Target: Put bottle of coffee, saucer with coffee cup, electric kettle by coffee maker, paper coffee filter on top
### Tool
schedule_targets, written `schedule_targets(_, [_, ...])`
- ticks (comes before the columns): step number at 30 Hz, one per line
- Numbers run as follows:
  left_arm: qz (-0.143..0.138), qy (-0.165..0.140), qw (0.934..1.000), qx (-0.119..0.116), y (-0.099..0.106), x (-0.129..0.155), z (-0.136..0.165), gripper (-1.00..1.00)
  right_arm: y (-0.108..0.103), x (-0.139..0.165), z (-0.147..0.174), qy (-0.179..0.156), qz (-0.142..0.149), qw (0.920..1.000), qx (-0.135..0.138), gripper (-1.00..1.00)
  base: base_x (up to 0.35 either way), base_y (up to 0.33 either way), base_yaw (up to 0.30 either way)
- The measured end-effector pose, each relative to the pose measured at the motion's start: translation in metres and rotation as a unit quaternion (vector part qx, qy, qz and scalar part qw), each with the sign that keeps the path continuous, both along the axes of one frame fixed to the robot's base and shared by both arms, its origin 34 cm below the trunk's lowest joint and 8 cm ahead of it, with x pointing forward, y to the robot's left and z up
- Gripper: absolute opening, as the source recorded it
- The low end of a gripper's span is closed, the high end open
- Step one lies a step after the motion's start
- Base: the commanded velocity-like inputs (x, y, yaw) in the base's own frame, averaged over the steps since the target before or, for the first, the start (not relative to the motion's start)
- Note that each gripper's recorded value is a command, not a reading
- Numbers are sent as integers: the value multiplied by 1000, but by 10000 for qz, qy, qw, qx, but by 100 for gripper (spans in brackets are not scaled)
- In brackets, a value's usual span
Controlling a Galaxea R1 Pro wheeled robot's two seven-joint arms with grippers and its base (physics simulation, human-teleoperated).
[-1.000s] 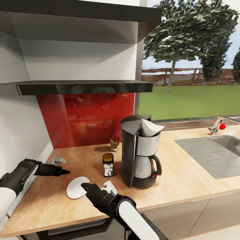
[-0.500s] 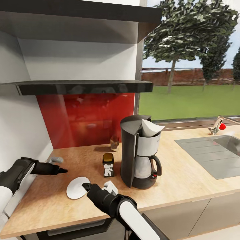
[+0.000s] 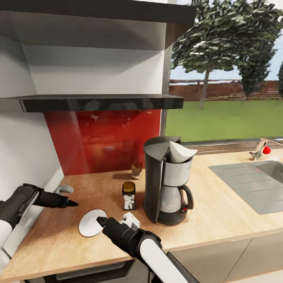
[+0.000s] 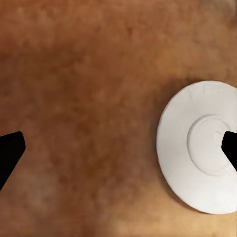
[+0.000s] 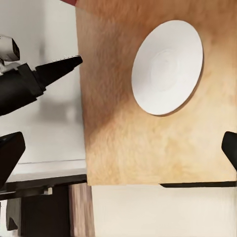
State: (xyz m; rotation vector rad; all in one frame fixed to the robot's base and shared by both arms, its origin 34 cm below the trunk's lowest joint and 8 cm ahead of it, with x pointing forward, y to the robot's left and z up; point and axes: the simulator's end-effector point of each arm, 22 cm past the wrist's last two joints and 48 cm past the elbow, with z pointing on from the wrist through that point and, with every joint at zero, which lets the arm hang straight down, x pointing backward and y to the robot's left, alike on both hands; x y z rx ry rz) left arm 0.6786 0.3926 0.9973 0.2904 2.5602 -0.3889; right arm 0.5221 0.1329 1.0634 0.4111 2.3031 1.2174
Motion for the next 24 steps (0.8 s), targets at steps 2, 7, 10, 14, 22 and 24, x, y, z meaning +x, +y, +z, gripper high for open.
schedule_targets(2, [87,869,9922,-889,-30,-31,-5,100,0,0,-1,-6,-2,10000,-22,100,281,0,147])
schedule_targets(7, [173,1061,9898,-939,-28,-38,-19,100,-1,1,-3,12,-1,10000,-29,100,91,0,43])
schedule_targets(10, [183,1081,9894,-951,-28,-38,-21,100,-1,1,-4,13,-5,10000,-38,100,14,0,5])
schedule_targets(14, [201,1234,9873,-984,-31,-45,-31,100,-5,2,-10,45,-20,9999,-90,100,72,0,1])
schedule_targets(22, [279,1565,9804,-1163,-41,-60,-52,100,-7,-1,-22,206,-13,9997,-133,100,11,0,0])
schedule_targets(24, [254,1617,9787,-1239,-50,-62,-56,100,-6,-2,-22,252,3,9996,-101,100,0,0,0])
